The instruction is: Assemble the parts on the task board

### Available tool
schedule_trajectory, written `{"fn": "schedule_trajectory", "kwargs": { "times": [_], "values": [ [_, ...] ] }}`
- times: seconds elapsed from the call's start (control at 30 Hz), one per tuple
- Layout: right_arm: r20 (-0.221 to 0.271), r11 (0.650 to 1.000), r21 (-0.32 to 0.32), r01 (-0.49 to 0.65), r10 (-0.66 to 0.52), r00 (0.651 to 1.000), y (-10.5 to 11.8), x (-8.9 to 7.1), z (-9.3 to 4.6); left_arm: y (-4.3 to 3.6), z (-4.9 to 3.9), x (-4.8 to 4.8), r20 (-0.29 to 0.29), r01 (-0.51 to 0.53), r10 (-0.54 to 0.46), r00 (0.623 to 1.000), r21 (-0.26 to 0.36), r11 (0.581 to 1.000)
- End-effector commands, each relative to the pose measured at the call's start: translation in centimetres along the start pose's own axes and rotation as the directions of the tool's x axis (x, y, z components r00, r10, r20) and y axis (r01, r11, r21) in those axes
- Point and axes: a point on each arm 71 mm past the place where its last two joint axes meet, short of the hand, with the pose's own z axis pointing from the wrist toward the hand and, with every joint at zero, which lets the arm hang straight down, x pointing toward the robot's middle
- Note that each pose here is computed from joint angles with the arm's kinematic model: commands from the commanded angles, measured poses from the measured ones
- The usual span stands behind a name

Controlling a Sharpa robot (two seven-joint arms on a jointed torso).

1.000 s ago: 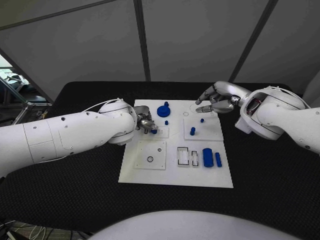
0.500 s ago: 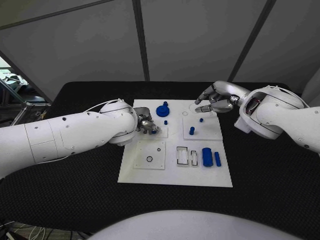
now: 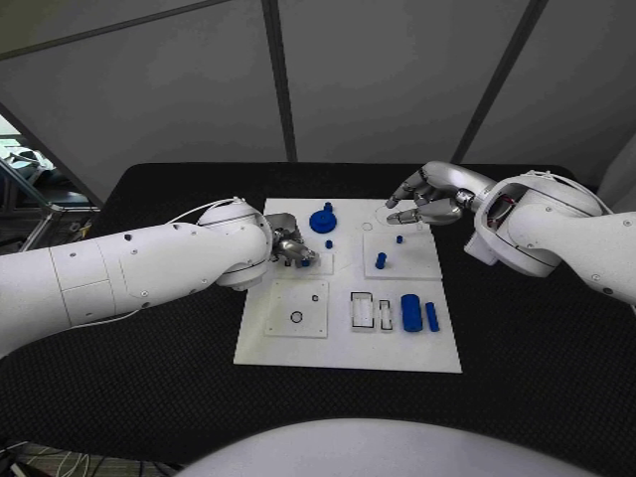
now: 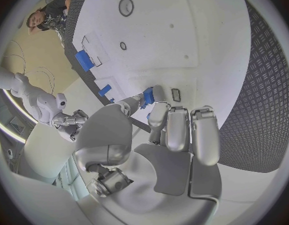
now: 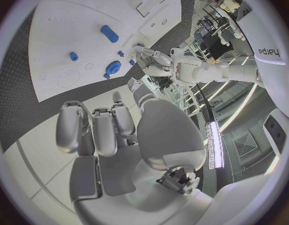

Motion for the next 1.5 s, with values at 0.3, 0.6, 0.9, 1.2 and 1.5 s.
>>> {"fn": "schedule_trajectory", "kwargs": {
  "times": [0.3,0.6,0.9,1.2,1.5],
  "values": [
    [-0.002,1.000,-0.005,0.004,-0.004,1.000,0.08,-0.11,-0.04,0.37,0.07,-0.12,-0.004,0.012,-0.012,1.000,-0.016,1.000],
    [-0.003,1.000,-0.004,0.004,-0.004,1.000,0.04,-0.11,-0.04,0.33,-0.02,-0.24,-0.011,0.013,-0.014,1.000,-0.016,1.000],
    [-0.004,1.000,-0.003,0.004,-0.004,1.000,0.05,-0.09,-0.02,0.13,-0.08,-0.45,-0.006,0.034,-0.034,0.999,-0.011,0.999],
    [-0.007,1.000,-0.002,0.005,-0.005,1.000,0.04,-0.07,0.01,-0.16,-0.12,-0.58,-0.004,0.055,-0.055,0.998,-0.003,0.998],
    [-0.010,1.000,-0.001,0.005,-0.005,1.000,0.03,-0.04,0.03,-0.43,-0.17,-0.75,-0.012,0.068,-0.068,0.998,0.004,0.998]
  ]
}}
